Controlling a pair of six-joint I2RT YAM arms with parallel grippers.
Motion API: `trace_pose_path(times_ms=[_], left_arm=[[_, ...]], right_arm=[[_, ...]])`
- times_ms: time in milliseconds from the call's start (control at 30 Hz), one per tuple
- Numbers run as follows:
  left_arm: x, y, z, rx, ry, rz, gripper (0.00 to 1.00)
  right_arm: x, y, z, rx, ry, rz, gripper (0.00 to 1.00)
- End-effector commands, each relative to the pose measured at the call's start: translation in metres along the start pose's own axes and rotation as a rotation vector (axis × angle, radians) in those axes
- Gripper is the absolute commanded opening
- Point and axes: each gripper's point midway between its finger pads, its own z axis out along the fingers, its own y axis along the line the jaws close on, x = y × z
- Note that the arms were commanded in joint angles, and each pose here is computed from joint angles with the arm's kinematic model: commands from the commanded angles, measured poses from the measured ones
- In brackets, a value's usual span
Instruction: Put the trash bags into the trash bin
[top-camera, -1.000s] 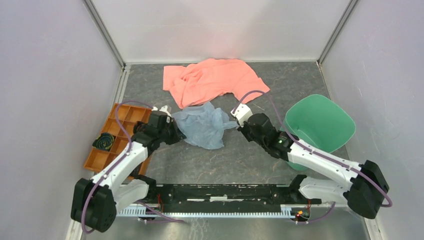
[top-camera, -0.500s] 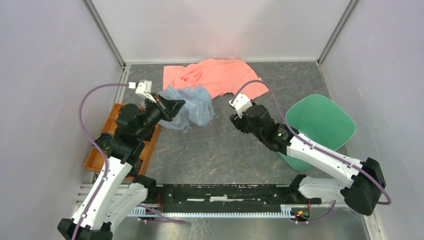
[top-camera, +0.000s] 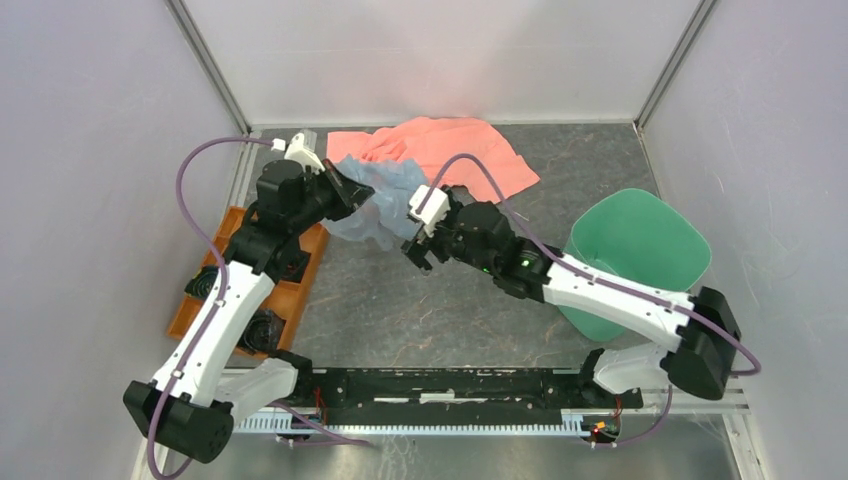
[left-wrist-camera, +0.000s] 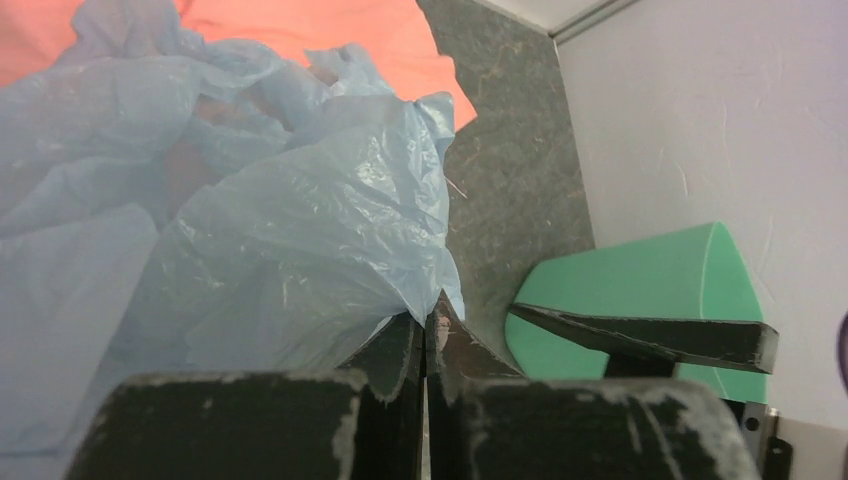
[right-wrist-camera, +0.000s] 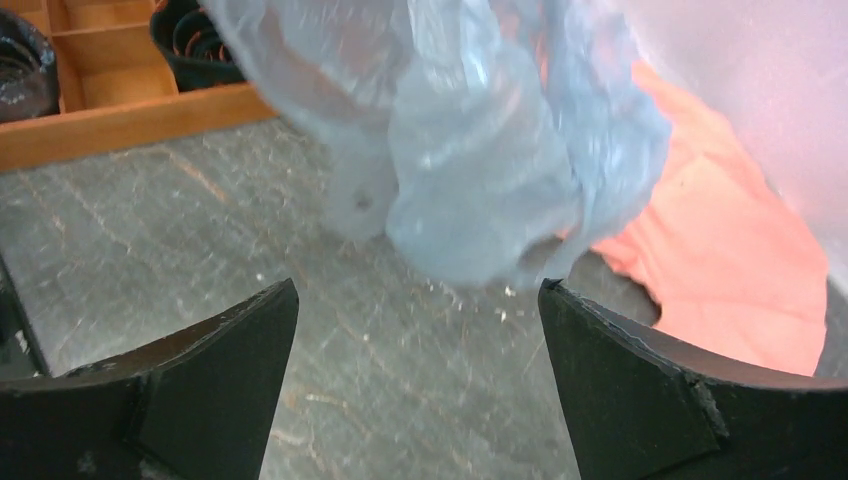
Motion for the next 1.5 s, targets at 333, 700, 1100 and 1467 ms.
trace_pose_path(times_ms=[333, 700, 1100, 1467], left_arm=[[0.016, -0.048, -0.025, 0.208, 0.128, -0.156, 0.02], [0.017, -0.063, -0.056, 0.298, 0.135, 0.009, 0.76], [-0.006, -0.031, -0.108, 0.145, -0.09, 0.355, 1.0], [0.08, -0.049, -0.127, 0.49, 0.198, 0.409, 1.0]], right_arm=[[-0.054, -0.014, 0.037, 0.209, -0.308, -0.045, 0.98], [-0.014, 0.017, 0.05, -0.222, -0.201, 0.07, 0.09], [0.033, 0.028, -0.001, -0.589, 0.077, 0.399, 0.0], [0.028, 0.001, 0.007, -0.58, 0.156, 0.526, 0.0]])
